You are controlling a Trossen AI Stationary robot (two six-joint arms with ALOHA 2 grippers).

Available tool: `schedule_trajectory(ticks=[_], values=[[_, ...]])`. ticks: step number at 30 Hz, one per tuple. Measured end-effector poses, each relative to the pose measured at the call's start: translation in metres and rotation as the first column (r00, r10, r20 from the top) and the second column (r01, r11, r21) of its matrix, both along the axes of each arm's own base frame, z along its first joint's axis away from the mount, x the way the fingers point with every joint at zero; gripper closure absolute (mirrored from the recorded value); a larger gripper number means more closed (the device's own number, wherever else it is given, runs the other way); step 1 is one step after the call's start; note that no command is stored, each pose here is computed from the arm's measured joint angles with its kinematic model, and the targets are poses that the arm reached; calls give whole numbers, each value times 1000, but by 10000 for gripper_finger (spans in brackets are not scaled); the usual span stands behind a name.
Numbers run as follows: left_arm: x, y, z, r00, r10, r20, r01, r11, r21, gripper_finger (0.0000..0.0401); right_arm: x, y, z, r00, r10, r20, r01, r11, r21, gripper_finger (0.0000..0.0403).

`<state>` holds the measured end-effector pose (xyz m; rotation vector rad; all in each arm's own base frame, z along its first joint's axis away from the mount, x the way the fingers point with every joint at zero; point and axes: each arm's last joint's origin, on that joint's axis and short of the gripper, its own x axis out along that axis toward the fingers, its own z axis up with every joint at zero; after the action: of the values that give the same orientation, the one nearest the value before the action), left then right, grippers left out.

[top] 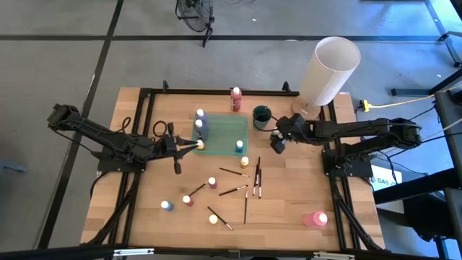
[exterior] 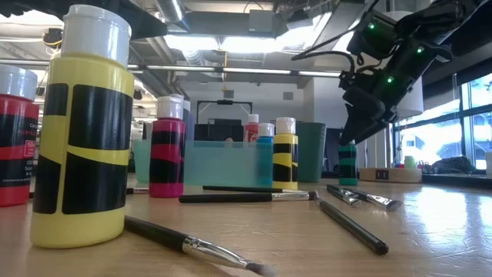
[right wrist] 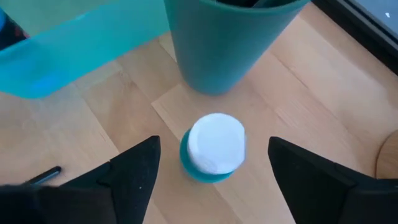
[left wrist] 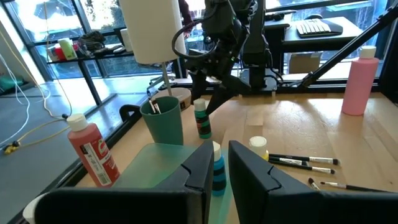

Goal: Pick & Place Paint Supplies
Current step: Put the small green paint bottle into the green bin

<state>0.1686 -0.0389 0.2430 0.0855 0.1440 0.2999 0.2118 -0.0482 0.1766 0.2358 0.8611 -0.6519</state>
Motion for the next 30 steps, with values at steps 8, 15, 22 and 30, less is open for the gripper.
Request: schedule_trajectory(ticks=[8, 15, 22, 30], values=[[0, 0, 0, 1000, 0, 0, 0, 1000, 0, 360, 2, -1, -2, 1000, -4, -6, 4, 1000, -13, 114], [0, 0, 0, 1000, 1, 5, -1, 1000, -12, 361, 2, -1, -2, 1000, 9, -13, -9, 1000, -22, 115], [0, 0, 0, 1000, 2, 9, -2, 1000, -18, 359, 3, -1, -1, 1000, 9, 1, -9, 1000, -25, 115], [0, 0, 0, 1000, 2, 9, -2, 1000, -18, 363, 3, -1, -2, 1000, 9, 1, -9, 1000, -24, 136]])
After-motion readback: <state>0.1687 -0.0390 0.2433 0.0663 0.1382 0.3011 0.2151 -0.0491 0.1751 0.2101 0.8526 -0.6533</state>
